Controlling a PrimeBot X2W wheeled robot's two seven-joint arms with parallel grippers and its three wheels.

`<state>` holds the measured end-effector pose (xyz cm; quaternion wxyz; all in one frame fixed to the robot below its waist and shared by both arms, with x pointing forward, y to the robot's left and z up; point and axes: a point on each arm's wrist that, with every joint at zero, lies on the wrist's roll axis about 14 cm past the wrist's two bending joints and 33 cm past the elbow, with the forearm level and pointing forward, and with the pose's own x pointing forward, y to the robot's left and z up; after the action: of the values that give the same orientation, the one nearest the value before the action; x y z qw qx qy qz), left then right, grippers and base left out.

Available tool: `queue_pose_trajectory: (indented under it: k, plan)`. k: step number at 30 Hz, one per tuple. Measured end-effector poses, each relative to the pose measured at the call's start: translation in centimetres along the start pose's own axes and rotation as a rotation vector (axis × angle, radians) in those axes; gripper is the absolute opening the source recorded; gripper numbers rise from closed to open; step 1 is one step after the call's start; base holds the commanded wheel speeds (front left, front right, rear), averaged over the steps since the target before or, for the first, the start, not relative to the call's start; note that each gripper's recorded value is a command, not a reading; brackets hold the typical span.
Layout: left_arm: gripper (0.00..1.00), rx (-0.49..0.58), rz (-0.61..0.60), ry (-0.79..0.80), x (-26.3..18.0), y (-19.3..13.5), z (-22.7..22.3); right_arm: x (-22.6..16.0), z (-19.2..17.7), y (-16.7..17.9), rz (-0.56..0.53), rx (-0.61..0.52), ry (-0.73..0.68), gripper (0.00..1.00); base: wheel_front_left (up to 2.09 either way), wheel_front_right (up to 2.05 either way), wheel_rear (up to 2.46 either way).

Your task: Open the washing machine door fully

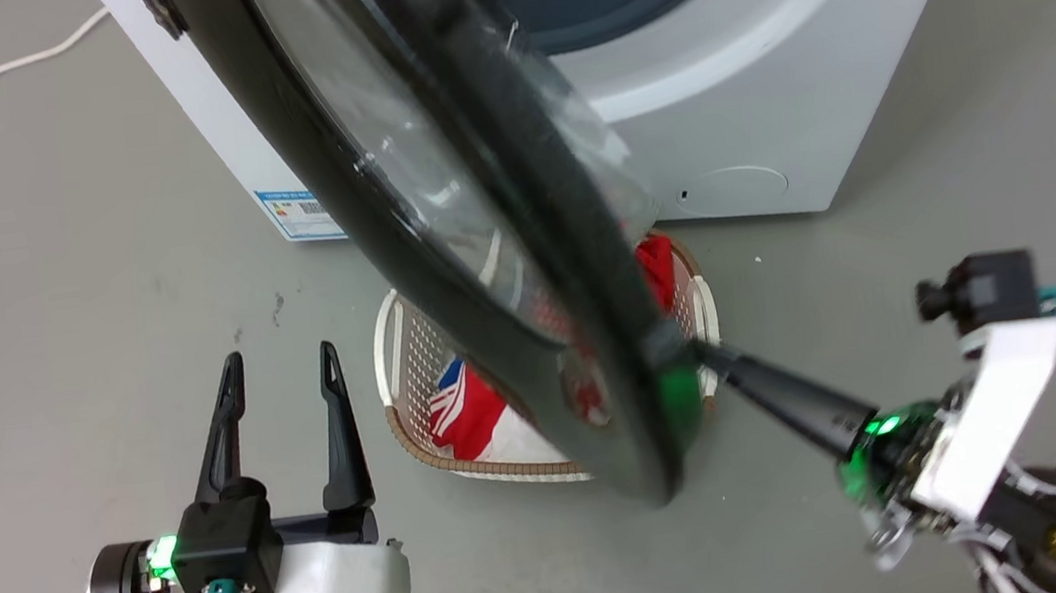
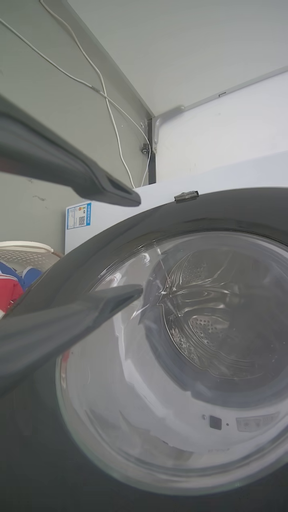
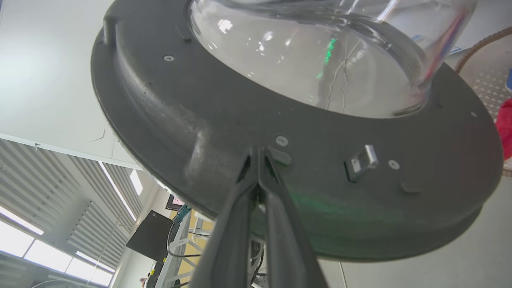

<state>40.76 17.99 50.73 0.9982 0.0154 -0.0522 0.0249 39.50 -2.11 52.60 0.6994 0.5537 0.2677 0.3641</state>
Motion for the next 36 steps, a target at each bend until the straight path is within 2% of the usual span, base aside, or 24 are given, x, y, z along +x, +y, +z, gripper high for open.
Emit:
queue_pose_trajectory:
  k: [16,17,21,26,32,33,34,35,36]
  plan:
    - [1.0,0.005,0.021,-0.004,-1.3,0.7,0.5,2.1,-8.2,1.2,0.046,0.103,0.194,0.0,0.0,0.0,0.0]
    - [1.0,0.005,0.023,0.0,-1.5,0.8,0.5,2.1,-9.5,1.4,0.047,0.116,0.225,0.0,0.0,0.0,0.0]
    - [1.0,0.004,0.028,-0.003,-1.9,0.9,0.6,2.0,-10.4,1.5,0.041,0.12,0.236,0.0,0.0,0.0,0.0]
    - [1.0,0.001,0.028,-0.001,-2.5,0.9,0.8,1.5,-9.7,1.7,0.031,0.087,0.174,0.0,0.0,0.0,0.0]
    - [1.0,-0.003,0.025,-0.011,-3.4,0.8,1.2,-0.3,-3.8,3.3,0.033,-0.071,-0.112,0.0,0.0,0.0,0.0]
    - [1.0,-0.003,0.023,-0.013,-3.6,0.8,1.3,-0.7,-2.8,3.6,0.033,-0.099,-0.164,0.08,0.0,0.0,0.0]
    - [1.0,-0.004,0.022,-0.017,-3.6,0.8,1.5,-1.3,-1.7,3.8,0.025,-0.137,-0.224,0.49,0.0,0.0,0.0]
    - [1.0,-0.004,0.022,-0.02,-3.8,0.8,1.6,-2.0,-0.4,3.9,0.016,-0.18,-0.287,1.0,0.0,0.0,0.0]
    - [1.0,-0.005,0.02,-0.022,-3.9,0.7,1.7,-2.6,0.6,4.1,0.01,-0.215,-0.342,1.0,0.0,0.0,0.0]
